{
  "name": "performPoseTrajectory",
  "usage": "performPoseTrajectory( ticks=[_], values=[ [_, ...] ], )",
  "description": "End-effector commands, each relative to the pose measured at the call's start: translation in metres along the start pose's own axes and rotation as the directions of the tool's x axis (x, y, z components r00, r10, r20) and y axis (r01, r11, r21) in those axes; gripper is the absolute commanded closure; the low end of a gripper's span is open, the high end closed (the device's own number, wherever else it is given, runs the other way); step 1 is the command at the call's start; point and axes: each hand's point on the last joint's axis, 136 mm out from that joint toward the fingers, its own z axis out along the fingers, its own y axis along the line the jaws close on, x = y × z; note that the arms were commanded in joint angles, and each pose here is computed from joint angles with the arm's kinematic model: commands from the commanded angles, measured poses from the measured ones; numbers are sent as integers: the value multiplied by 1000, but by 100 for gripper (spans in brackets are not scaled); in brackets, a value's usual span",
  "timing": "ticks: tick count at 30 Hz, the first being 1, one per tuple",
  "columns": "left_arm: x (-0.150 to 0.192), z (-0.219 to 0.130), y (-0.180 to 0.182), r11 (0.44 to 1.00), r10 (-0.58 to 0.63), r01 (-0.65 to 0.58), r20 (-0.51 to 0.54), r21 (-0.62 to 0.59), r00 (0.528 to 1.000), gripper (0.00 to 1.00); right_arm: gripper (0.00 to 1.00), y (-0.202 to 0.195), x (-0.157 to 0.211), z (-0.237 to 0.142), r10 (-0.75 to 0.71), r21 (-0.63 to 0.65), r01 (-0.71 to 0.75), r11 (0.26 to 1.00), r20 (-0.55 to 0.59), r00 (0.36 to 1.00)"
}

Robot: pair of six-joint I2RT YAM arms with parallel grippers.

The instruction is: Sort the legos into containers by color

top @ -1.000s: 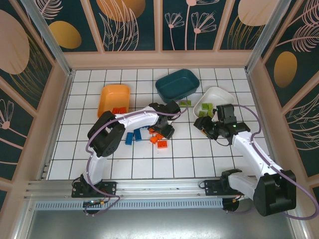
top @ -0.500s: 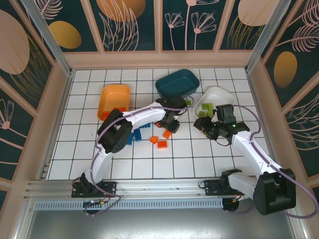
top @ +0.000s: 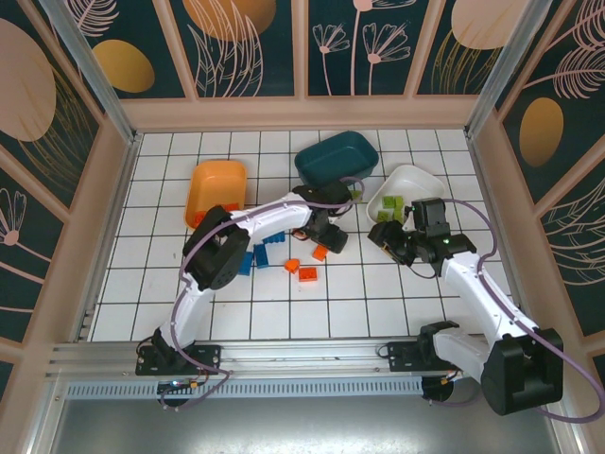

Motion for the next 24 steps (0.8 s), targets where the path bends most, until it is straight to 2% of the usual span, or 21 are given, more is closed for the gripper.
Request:
performPoseTrajectory(
  ticks=[1, 12, 16, 19, 24],
  values=[
    [23, 7, 24, 998, -56, 54, -76, -37, 996, 1, 48, -2, 2, -1, 4, 3, -4, 1000, 5, 1000],
    [-9, -52, 12, 995, -98, 97, 83, 17, 992, 2, 48, -5, 11, 4, 2, 1, -2, 1000, -12, 1000],
    [-13, -68, 2, 996, -83, 82, 110, 22, 990, 2, 48, -7, 15, 5, 0, 1, 0, 1000, -17, 1000],
    [-4, -64, -11, 997, -76, 74, 83, 30, 994, 2, 48, -8, 16, 4, 1, 2, -1, 1000, -16, 1000],
    [21, -33, -15, 994, -103, 103, 8, 31, 995, 1, 48, -5, 14, 2, -4, -5, 4, 1000, -6, 1000]
  ],
)
